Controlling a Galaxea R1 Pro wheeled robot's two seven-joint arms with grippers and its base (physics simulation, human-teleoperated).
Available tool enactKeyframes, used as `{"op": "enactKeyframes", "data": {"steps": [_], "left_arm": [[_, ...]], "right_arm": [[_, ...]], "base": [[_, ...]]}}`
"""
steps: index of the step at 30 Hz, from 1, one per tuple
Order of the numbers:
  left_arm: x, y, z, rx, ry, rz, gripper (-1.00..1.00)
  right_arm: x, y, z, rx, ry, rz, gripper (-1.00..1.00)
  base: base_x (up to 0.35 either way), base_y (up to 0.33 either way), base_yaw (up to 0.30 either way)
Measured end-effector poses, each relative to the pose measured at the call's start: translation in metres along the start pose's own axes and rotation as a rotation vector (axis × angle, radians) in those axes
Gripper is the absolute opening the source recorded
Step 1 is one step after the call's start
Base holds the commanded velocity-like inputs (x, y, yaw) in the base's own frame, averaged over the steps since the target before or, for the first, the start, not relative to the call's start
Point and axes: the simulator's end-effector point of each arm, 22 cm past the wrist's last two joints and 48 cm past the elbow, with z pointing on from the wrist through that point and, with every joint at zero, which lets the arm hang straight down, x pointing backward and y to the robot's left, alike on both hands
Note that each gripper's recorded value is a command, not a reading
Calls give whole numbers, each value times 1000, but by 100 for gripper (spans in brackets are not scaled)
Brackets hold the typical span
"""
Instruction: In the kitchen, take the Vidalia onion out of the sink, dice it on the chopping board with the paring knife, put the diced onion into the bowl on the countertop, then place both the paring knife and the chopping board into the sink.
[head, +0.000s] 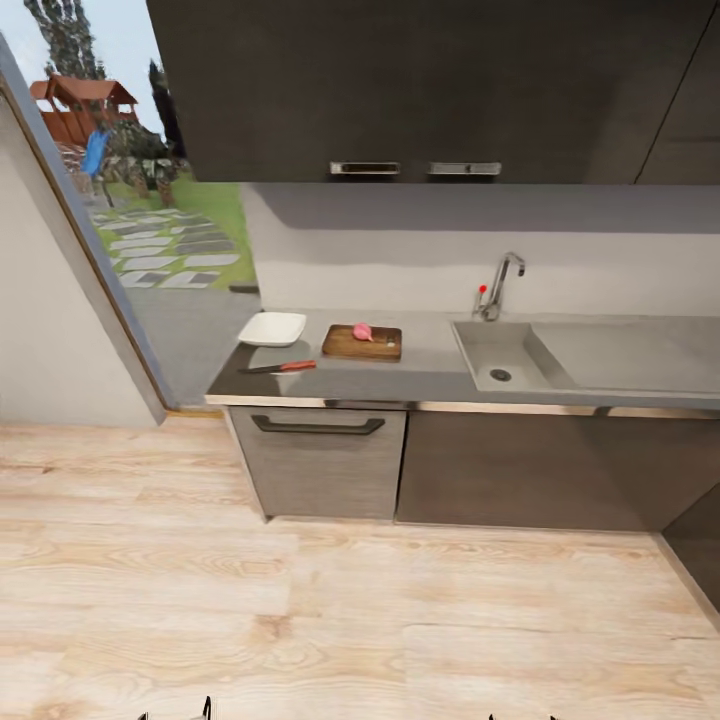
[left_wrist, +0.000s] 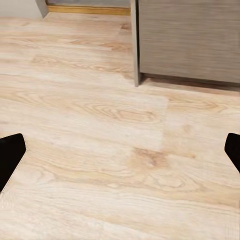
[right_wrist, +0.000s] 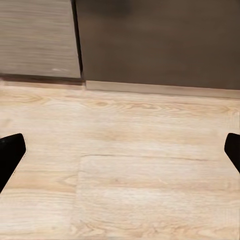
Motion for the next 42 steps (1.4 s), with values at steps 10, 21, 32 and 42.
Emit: {"op": "enactKeyframes", "data": {"steps": [10,21,32,42], "left_arm": [[0,1,0,-1,0,1,100],[0,1,0,-2,0,1,100],[0,1,0,-2,0,1,100],[0,0,0,-1,0,0,100]], "right_arm": [[0,0,0,0,0,0,100],[0,0,0,1,1,0,100],[0,0,0,1,2,0,100],[-12,-31,29,121,116,-18,100]], "base": [[0,299,0],[0,302,0],[0,301,0],[0,89,0]]}}
